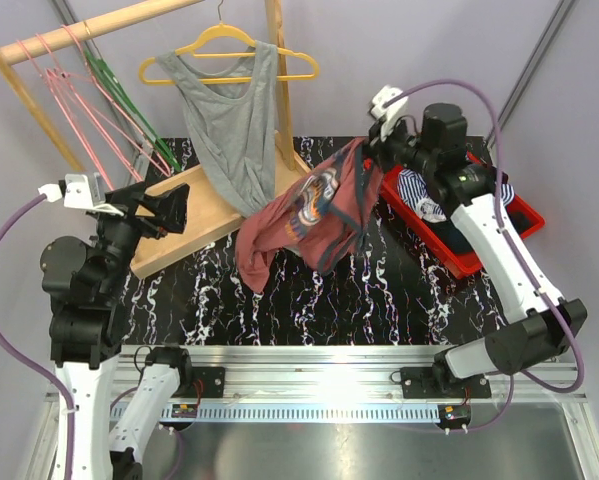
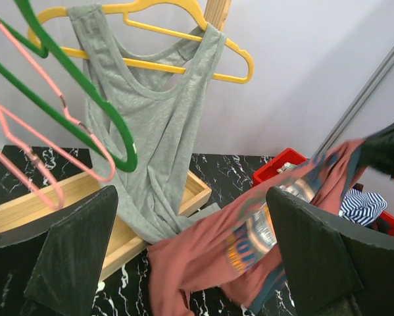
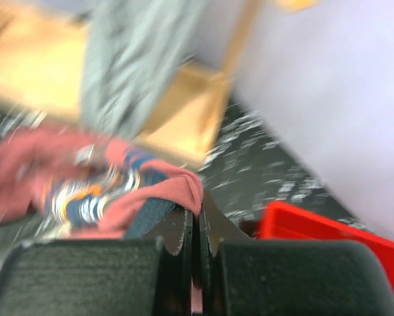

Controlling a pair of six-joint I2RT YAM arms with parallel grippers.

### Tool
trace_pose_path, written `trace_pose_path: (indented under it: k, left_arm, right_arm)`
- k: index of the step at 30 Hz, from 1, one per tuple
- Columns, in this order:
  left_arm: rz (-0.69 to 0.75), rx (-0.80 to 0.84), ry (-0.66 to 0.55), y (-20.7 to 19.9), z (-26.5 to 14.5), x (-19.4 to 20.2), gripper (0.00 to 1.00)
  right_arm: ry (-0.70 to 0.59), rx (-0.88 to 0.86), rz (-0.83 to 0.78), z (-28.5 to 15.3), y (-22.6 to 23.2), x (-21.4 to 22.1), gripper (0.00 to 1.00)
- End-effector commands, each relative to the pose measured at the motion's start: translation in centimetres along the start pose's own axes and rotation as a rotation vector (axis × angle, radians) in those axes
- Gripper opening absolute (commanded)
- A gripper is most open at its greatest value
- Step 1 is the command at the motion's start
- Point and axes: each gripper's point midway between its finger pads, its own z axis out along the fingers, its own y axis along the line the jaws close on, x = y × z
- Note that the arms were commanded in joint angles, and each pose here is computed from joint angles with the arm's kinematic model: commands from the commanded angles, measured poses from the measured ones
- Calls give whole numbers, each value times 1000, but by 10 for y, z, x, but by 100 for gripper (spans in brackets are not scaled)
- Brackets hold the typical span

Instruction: Remove the tank top from the hanger

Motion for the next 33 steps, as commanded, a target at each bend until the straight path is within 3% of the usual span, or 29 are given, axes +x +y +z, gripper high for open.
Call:
trace_pose_path:
  k: [1,7,9,15,25,33]
  left_arm:
    - [41,66,-51,-9,14,-13,99]
    - [42,81,-53,-9,25,-12,99]
    - [44,85,-51,-9,28,-11,99]
    - [50,86,-51,-8,30,-10,99]
    - [44,78,-41,-6,30,-7,99]
    - [42,67,-40,-4,28,-7,99]
  right_arm:
    - [-292,362,68,-55,-74,-105,0]
    - [-385,689,165,-114,-177,-149,0]
    - [-429,757,170,-141,-198,-167,0]
    - [-465,883,96,-169,-236,-180,0]
    - [-439,1020,31,-199,-286,-165,0]
    - [-336,1050,61,-188,-315,-118,0]
